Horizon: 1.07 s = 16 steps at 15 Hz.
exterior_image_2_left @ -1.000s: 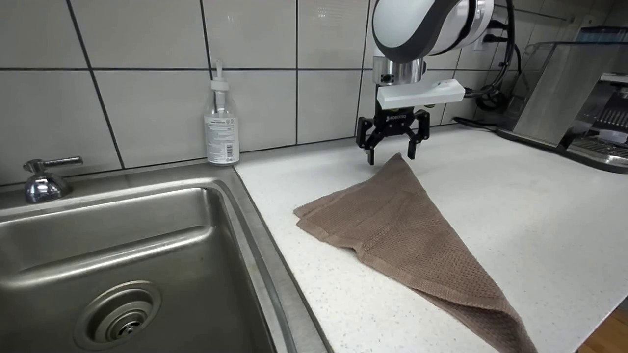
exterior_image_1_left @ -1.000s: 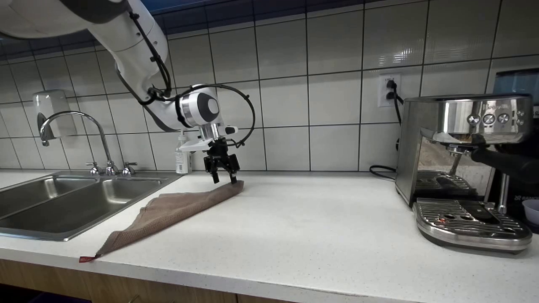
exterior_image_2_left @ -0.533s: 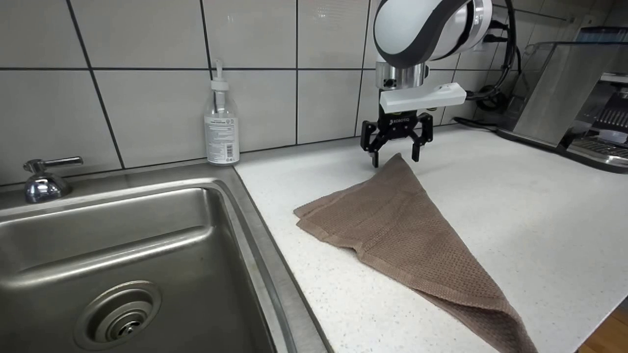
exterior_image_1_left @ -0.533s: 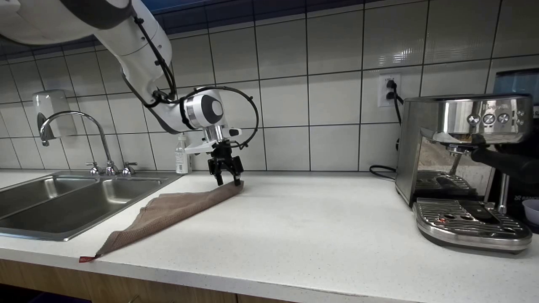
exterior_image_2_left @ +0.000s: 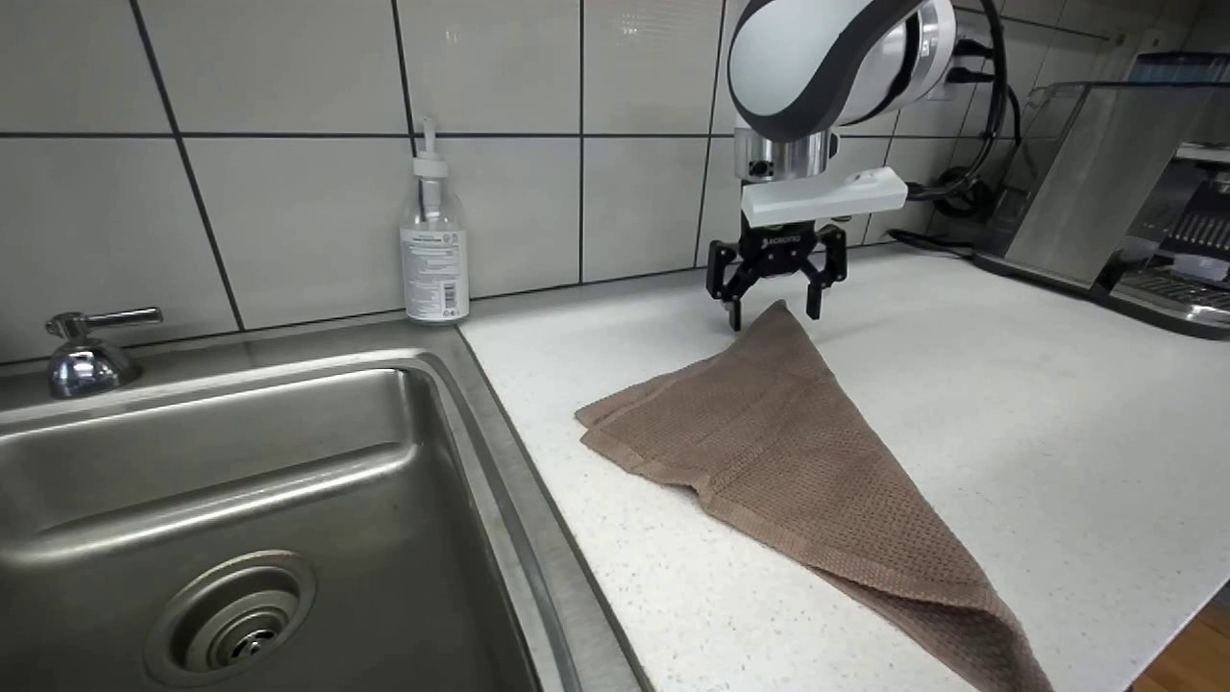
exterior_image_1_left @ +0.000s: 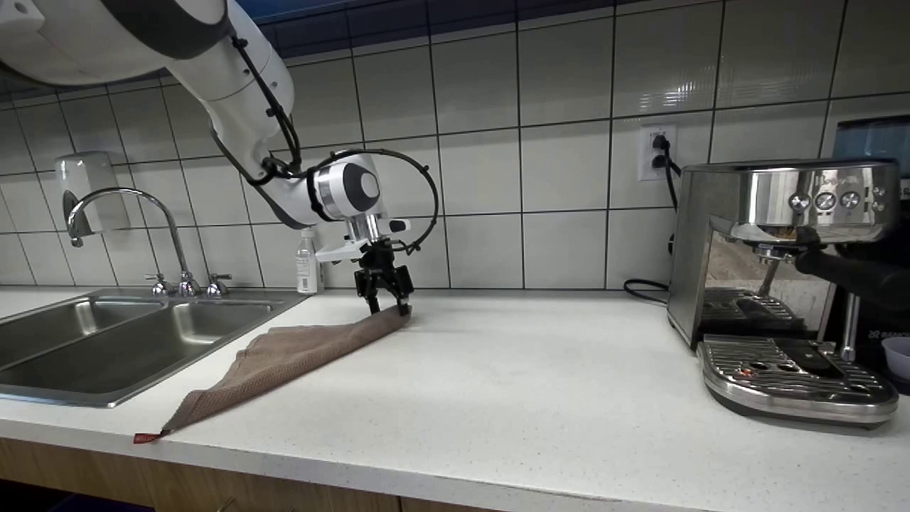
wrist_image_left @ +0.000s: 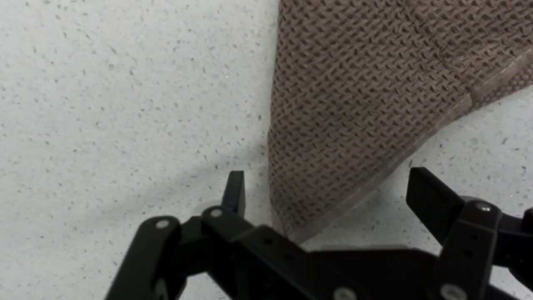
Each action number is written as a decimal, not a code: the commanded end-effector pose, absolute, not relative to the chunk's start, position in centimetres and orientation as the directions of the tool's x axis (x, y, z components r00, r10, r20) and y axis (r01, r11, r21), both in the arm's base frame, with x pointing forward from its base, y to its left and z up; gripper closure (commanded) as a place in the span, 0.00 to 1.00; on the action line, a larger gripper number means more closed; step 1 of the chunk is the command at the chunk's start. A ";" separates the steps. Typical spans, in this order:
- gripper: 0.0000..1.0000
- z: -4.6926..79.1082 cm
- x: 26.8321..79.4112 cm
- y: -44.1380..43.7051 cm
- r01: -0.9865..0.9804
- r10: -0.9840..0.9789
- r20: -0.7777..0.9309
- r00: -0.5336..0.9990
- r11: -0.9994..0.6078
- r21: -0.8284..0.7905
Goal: Fold the brown towel twice
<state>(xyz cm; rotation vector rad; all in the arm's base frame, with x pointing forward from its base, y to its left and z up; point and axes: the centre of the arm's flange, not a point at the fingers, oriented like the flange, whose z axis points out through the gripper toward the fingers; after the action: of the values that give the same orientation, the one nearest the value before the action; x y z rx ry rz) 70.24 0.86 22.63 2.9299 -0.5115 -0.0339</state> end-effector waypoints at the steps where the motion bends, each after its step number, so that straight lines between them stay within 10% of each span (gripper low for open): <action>1: 0.00 22.9 71.4 0.6 -0.367 -0.373 -0.003 0.928 -0.915 0.166; 5: 0.00 22.8 71.5 0.5 -0.371 -0.376 -0.002 0.927 -0.914 0.167; 6: 0.25 22.8 71.5 0.5 -0.373 -0.378 -0.001 0.926 -0.913 0.167; 16: 0.97 23.0 71.4 0.4 -0.373 -0.377 0.008 0.926 -0.913 0.166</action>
<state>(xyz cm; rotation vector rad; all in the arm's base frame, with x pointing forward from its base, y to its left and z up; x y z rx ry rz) 70.58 0.65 22.49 2.9231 -0.5304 -0.0274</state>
